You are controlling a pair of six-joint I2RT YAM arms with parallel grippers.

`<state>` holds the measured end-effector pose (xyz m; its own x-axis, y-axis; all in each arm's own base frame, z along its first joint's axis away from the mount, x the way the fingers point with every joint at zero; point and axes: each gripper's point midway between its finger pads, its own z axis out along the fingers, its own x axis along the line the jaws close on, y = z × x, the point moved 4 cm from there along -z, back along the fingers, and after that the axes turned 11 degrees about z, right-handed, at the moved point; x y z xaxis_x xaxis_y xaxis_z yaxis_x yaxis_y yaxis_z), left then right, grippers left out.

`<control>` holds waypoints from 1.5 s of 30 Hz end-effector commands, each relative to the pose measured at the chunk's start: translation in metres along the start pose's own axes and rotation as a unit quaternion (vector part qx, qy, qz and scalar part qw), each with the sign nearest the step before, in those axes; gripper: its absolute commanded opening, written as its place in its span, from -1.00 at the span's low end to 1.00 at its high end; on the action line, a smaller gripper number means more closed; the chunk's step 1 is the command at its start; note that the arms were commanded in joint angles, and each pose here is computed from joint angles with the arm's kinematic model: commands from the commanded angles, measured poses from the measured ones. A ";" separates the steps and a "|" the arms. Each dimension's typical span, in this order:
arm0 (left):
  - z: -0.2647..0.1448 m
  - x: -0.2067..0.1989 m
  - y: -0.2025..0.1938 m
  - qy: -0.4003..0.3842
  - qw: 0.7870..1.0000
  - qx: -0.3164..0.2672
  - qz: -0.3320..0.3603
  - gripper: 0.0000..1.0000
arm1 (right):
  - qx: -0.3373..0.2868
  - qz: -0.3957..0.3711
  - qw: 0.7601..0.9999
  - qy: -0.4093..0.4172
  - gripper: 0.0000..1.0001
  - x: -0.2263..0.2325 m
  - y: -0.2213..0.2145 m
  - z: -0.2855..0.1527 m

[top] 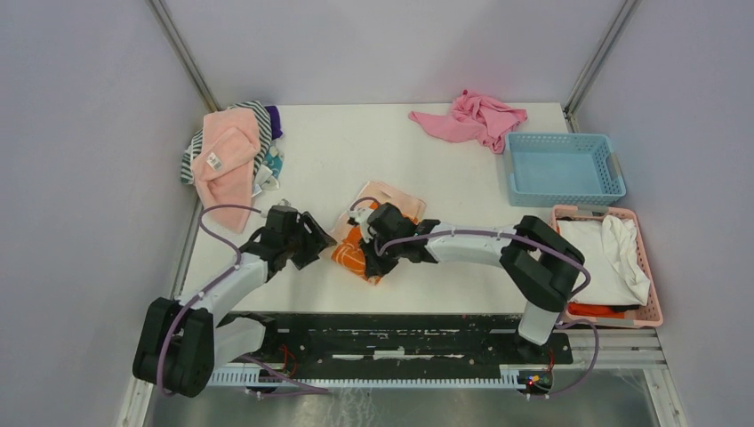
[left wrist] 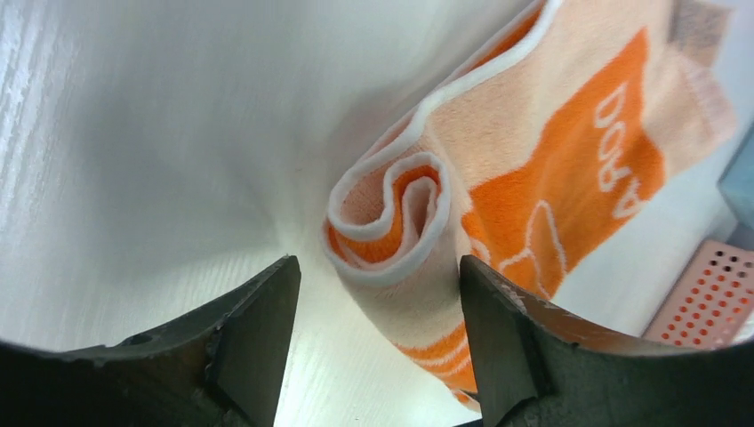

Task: Roll the towels
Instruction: Roll the towel at the center of the board.

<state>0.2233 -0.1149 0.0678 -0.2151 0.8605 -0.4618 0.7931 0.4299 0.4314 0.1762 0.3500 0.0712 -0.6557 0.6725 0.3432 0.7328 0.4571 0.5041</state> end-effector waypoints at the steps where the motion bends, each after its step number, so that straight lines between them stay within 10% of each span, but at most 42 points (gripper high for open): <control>1: -0.020 -0.020 0.019 -0.056 0.998 -0.033 -0.006 0.53 | 0.015 0.123 0.970 0.211 -0.98 0.021 0.004 -0.005; 12: -0.032 -0.021 0.004 -0.133 0.989 -0.034 -0.050 0.83 | 0.030 0.328 0.881 0.341 -0.98 -0.024 0.008 0.014; 38: 0.015 -0.026 0.008 -0.191 0.977 -0.011 -0.097 0.64 | 0.090 0.359 0.885 0.281 -0.97 -0.049 -0.009 0.034; 45: 0.031 -0.002 -0.001 -0.107 0.990 0.005 -0.094 0.20 | 0.087 0.354 0.890 0.276 -0.94 -0.047 -0.007 0.029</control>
<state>0.2366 -0.1352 0.0573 -0.1796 0.6317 -0.7541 0.7626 0.5737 0.2989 0.2060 0.3375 0.0390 0.0413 0.4017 0.9148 0.9774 0.1737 -0.1204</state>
